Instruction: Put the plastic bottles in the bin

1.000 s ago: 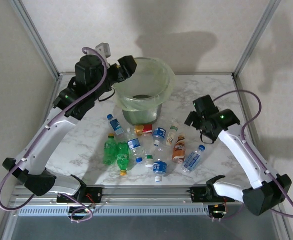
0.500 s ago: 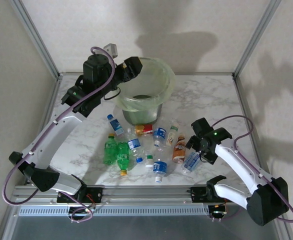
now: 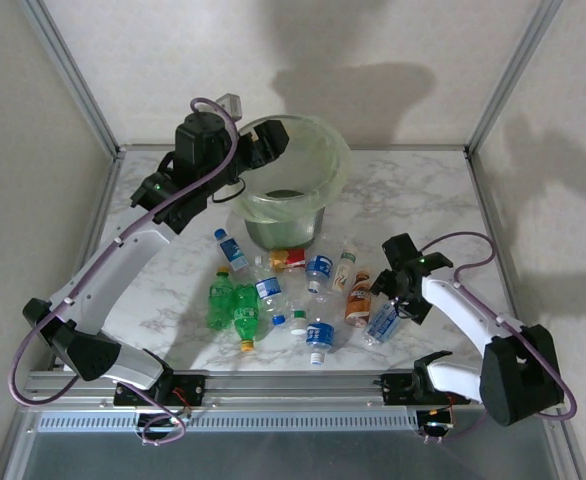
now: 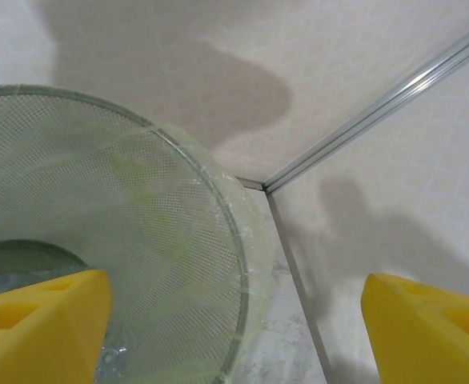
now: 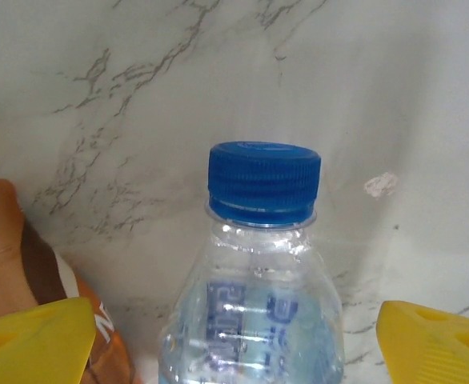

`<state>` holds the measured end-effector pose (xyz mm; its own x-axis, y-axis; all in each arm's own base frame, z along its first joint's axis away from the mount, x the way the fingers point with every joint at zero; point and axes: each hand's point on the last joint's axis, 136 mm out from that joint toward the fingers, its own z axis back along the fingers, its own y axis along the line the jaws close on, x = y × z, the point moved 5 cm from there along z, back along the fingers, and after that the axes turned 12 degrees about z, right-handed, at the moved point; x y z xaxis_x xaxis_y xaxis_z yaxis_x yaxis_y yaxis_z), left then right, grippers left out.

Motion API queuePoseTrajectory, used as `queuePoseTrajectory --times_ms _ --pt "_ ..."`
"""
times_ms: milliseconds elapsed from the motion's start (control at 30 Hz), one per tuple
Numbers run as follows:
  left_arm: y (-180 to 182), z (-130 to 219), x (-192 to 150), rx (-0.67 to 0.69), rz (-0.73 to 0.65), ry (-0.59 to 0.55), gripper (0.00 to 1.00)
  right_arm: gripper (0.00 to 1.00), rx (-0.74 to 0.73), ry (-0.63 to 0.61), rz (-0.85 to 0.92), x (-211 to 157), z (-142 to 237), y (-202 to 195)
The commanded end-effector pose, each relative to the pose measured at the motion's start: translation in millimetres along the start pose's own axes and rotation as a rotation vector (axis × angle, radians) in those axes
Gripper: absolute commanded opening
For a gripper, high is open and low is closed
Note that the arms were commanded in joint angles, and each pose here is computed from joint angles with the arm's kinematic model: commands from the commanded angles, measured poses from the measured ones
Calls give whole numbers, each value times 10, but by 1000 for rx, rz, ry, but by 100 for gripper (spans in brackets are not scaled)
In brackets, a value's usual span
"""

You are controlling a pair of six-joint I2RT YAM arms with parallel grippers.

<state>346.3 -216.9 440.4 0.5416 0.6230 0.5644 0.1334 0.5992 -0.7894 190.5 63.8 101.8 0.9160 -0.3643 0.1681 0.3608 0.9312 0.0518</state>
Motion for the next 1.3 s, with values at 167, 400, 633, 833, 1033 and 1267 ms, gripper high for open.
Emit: queuePoseTrajectory --times_ms 167,400,633,833,1033,1267 --pt "-9 -68 -16 -26 27 20 80 86 16 23 2 11 -201 -8" --pt "26 -65 -41 -15 21 28 80 80 26 55 0 -13 -336 10" --pt "43 -51 -49 -9 18 28 80 70 6 57 -5 -20 -377 -30" --pt "49 -42 -38 -7 18 22 80 63 -2 41 1 11 -323 -45" --pt "30 -33 -19 -15 20 17 80 62 24 -32 0 173 2 17" --pt "-6 -26 8 -32 29 16 81 59 142 -203 -4 502 731 197"
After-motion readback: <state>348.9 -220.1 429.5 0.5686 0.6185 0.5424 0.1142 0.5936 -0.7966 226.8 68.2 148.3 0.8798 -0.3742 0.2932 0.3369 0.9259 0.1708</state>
